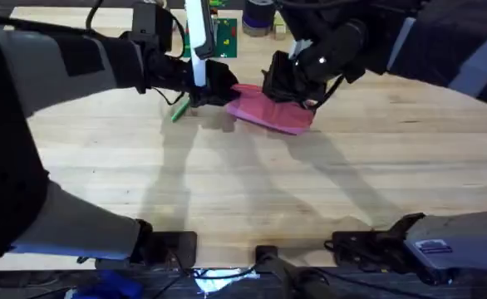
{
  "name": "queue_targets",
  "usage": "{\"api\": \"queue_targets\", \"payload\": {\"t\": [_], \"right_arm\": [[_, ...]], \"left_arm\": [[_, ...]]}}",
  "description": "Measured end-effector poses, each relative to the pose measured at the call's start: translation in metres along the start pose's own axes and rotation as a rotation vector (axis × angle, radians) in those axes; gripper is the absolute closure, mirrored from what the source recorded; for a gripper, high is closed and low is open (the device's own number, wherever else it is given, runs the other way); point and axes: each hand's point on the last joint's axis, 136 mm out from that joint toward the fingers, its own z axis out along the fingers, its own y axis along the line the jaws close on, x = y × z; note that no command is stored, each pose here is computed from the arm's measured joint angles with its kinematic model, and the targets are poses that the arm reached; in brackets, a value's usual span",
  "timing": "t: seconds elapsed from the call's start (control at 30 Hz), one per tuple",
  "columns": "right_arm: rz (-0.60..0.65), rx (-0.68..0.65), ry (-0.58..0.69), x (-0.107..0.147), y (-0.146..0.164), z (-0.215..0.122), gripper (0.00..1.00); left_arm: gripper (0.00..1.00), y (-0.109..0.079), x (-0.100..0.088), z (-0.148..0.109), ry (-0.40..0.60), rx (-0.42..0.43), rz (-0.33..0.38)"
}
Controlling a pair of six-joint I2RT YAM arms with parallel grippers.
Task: Unzip the bag, pick up the pens from the table one at a time and place them inside, then zip the bag closed.
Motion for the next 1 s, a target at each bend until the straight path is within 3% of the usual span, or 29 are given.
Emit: {"api": "queue_targets", "payload": {"t": [0.63, 1.0], "right_arm": [[-0.012, -0.153, -0.092, -0.018, 0.046, 0.006, 0.968], [-0.041, -0.213, -0.104, -0.015, 0.07, 0.014, 0.969]], "left_arm": [[0.958, 0.001, 0.0, -0.001, 0.0, -0.004, 0.0], [0.958, 0.001, 0.0, -0.001, -0.001, -0.003, 0.0]]}}
